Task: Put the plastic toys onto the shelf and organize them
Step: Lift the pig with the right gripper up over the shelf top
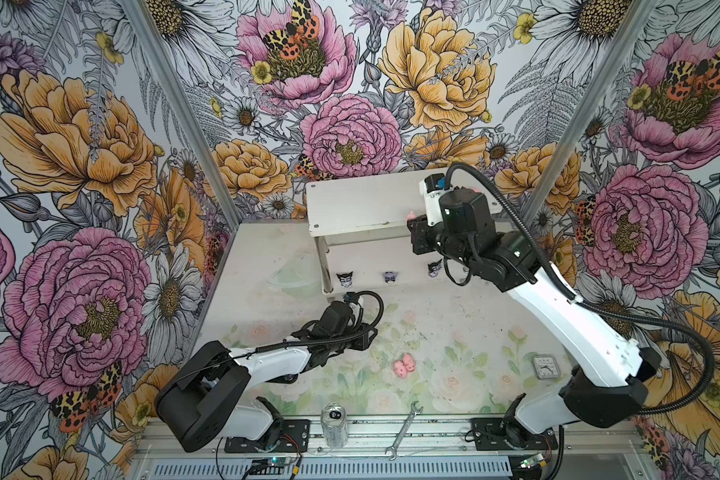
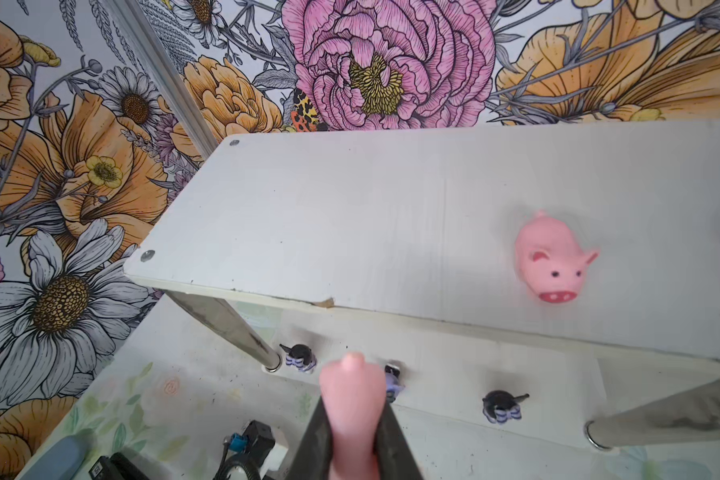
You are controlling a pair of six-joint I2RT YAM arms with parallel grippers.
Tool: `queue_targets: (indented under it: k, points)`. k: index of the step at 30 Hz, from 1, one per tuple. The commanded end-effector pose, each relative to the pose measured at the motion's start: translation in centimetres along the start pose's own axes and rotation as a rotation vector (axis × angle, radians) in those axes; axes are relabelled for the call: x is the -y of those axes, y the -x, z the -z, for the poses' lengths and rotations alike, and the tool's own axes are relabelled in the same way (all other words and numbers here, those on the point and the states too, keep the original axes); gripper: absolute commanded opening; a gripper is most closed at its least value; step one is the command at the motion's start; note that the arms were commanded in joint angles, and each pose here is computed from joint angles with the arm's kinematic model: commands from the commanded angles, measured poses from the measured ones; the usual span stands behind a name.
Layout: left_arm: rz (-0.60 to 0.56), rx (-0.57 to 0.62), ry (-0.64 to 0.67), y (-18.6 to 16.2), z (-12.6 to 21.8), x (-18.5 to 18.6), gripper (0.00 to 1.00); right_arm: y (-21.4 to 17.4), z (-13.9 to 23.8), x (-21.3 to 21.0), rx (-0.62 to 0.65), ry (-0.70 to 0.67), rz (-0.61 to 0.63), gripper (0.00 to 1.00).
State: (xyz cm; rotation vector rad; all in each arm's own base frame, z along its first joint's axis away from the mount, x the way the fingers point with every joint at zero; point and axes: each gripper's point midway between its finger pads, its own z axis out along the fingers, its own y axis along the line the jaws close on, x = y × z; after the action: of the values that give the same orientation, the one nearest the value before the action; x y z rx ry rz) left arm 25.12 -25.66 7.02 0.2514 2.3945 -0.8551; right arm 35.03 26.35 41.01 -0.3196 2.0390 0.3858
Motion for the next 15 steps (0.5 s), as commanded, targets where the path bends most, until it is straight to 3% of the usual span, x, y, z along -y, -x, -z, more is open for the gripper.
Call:
queue_targets:
  k: [1,8,15]
  points:
    - [-0.004,0.037,-0.023,0.8,0.5,0.5,0.43,0.7,-1.9,0.0,-0.018,-0.05,0.053,0.17]
    - [-0.007,0.023,-0.016,0.5,0.2,0.1,0.43,3.2,-4.1,0.3,0.025,-0.133,0.073,0.17]
    - [-0.004,0.02,-0.018,0.5,0.0,0.1,0.43,3.2,-6.2,1.7,0.015,-0.244,0.103,0.2]
